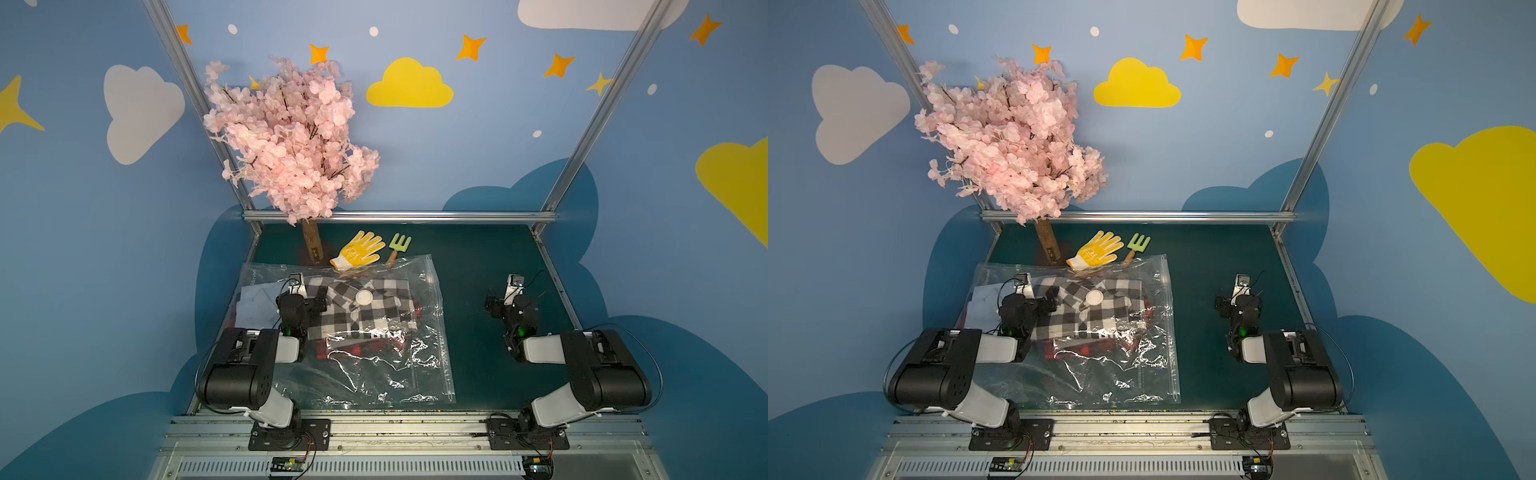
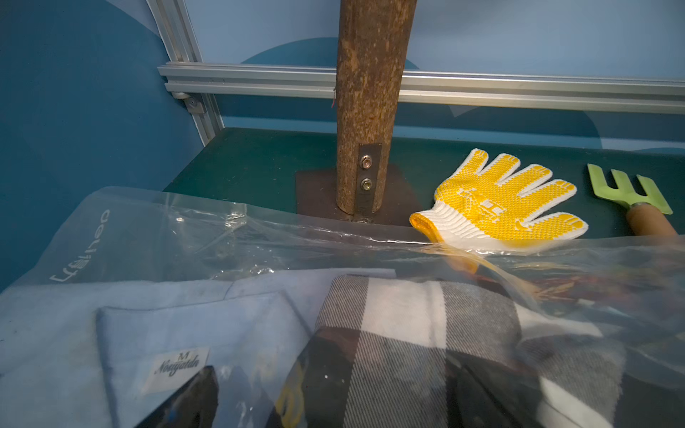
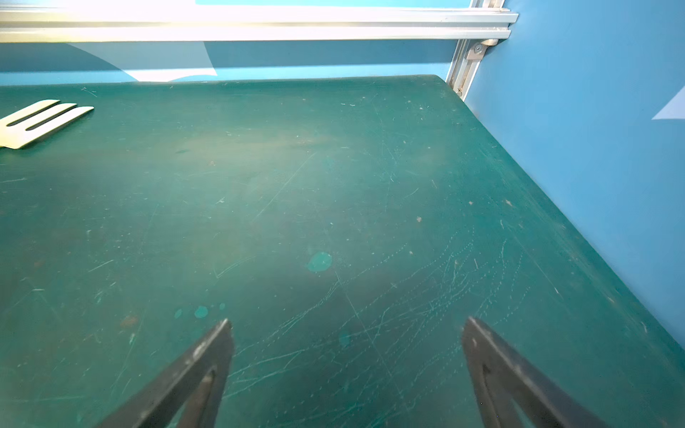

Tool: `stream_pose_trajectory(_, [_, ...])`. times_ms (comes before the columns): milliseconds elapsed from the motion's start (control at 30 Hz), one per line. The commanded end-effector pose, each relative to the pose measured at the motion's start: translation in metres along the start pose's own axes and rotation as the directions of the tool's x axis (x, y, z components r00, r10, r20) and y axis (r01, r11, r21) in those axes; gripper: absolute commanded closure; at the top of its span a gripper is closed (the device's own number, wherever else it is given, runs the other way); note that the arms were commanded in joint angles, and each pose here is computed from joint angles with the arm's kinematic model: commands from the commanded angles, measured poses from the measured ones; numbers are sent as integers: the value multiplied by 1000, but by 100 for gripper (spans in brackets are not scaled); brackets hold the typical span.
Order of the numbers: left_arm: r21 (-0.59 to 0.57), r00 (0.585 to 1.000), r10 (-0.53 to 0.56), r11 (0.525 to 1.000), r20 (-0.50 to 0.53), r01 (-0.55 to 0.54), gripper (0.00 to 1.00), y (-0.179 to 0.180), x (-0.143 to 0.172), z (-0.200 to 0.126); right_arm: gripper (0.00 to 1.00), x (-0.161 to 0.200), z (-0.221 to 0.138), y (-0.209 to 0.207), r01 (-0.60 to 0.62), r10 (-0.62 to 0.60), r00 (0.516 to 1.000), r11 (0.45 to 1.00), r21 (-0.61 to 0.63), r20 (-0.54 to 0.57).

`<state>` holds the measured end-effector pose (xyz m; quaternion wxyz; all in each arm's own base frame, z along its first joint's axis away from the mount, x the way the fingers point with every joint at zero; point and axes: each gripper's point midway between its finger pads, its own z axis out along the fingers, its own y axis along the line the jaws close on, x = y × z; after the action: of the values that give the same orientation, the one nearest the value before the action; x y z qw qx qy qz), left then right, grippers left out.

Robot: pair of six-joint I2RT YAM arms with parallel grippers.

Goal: Take the shirt out of the vacuum bag
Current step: Open the vacuum bag at the center of the board.

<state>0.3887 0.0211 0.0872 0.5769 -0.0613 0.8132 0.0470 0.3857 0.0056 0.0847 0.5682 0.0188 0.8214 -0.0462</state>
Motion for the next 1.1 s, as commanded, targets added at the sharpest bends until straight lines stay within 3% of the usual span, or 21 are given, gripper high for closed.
stream_pose_trajectory(0, [-1, 1000, 13, 1000, -1, -13, 0, -1, 0, 3, 2, -13, 5, -3, -2, 2, 999, 1000, 16, 39])
stream_pose_trajectory(833, [15, 1000, 29, 999, 11, -29, 0, -3, -2, 1, 2, -13, 6, -3, -4, 4, 999, 1000, 13, 33])
stream_pose_trajectory(900, [37, 995, 72, 997, 75, -75, 0, -13, -13, -13, 4, -19, -2, -4, -3, 1, 997, 1000, 24, 78])
stream_pose_trajectory(967, [-35, 985, 124, 992, 119, -121, 0, -15, -34, -30, 3, -33, -22, 5, 72, -81, 988, 995, 72, 129])
stream_pose_trajectory(1033, [-73, 986, 124, 991, 115, -116, 0, -19, -57, -46, 3, -49, -35, 15, 99, -106, 991, 991, 92, 79])
stream_pose_trajectory(1067, [-70, 991, 88, 994, 103, -81, 0, -21, -66, -55, 3, -48, -40, 19, 64, -64, 998, 996, 66, 1])
